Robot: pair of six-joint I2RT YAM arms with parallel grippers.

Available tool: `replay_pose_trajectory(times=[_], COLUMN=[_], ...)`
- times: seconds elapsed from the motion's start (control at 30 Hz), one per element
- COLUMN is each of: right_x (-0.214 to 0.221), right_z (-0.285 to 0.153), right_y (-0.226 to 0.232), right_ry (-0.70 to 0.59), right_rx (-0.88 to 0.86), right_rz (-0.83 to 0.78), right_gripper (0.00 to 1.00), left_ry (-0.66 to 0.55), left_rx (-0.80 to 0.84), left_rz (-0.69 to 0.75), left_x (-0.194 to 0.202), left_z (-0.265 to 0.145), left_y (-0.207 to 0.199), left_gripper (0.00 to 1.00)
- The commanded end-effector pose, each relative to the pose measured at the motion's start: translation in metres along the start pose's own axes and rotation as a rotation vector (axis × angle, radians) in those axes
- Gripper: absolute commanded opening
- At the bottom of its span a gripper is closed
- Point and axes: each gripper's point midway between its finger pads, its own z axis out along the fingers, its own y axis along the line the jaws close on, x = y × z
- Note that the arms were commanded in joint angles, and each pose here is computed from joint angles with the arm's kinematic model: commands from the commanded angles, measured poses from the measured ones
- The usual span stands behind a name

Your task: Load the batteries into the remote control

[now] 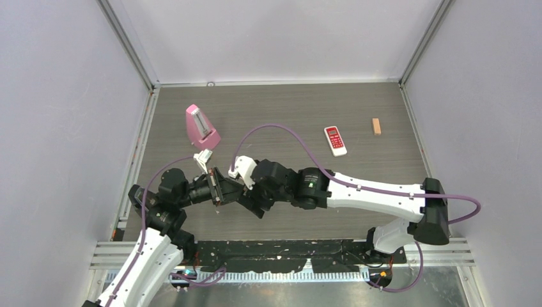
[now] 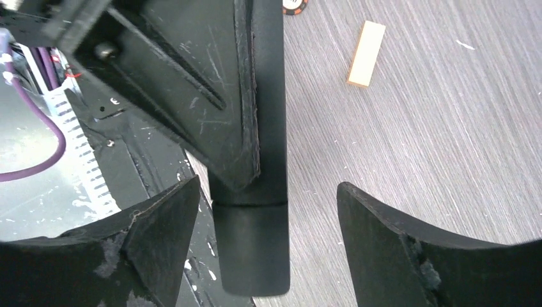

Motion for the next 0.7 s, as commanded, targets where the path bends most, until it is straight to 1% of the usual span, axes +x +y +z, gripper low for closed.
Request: replay_pose_trajectory(times=[0.0,0.1,0.13,0.17,0.2,0.23,0.27,0.3,0.33,0.37,0.4,0.43,0.53,0.57,0.67], right_x=[-0.039,-0.042,-0.051,-0.048,-0.057,-0.057,-0.059,-0.056,-0.056,-0.049,-0.05,-0.044,-0.05,-0.049,-0.055], right_z=[-0.032,-0.044,-0.055,-0.056,-0.069,-0.079,-0.085,-0.097,-0.102,-0.11,-0.115,-0.119,-0.127,-0.127,-0.127], right_y=[-0.003,-0.003,-0.005,-0.007,-0.013,-0.026,-0.033,-0.045,-0.051,-0.058,-0.061,-0.06,-0.051,-0.045,-0.033], right_ry=[-0.168,-0.216,-0.265,-0.272,-0.325,-0.365,-0.398,-0.443,-0.475,-0.512,-0.545,-0.568,-0.64,-0.639,-0.653], right_rx=[-0.01,-0.037,-0.049,-0.042,-0.024,0.038,0.07,0.127,0.147,0.173,0.17,0.153,0.047,0.002,-0.094], right_rz=[0.087,0.166,0.192,0.238,0.273,0.357,0.407,0.5,0.557,0.659,0.709,0.788,0.899,0.948,1.023], right_gripper=[0.87,0.91,0.92,0.92,0.93,0.93,0.93,0.93,0.93,0.93,0.92,0.92,0.91,0.9,0.89], left_ry=[-0.016,-0.037,-0.043,-0.048,-0.054,-0.059,-0.065,-0.071,-0.076,-0.082,-0.087,-0.093,-0.118,-0.129,-0.146], left_rx=[0.029,0.054,0.06,0.069,0.075,0.08,0.086,0.093,0.1,0.108,0.12,0.132,0.172,0.184,0.205], left_rz=[0.004,0.005,-0.002,-0.004,-0.006,-0.007,-0.007,-0.009,-0.013,-0.016,-0.026,-0.038,-0.065,-0.07,-0.082], left_x=[-0.003,-0.007,-0.008,-0.009,-0.01,-0.011,-0.011,-0.012,-0.012,-0.012,-0.013,-0.014,-0.017,-0.018,-0.02], left_z=[0.001,0.002,0.002,0.002,0.002,0.001,0.001,0.0,-0.001,-0.002,-0.003,-0.004,-0.008,-0.009,-0.013], left_y=[-0.005,-0.009,-0.011,-0.013,-0.014,-0.016,-0.019,-0.021,-0.024,-0.027,-0.03,-0.034,-0.047,-0.051,-0.063], left_gripper=[0.0,0.0,0.0,0.0,0.0,0.0,0.0,0.0,0.0,0.0,0.0,0.0,0.0,0.0,0.0])
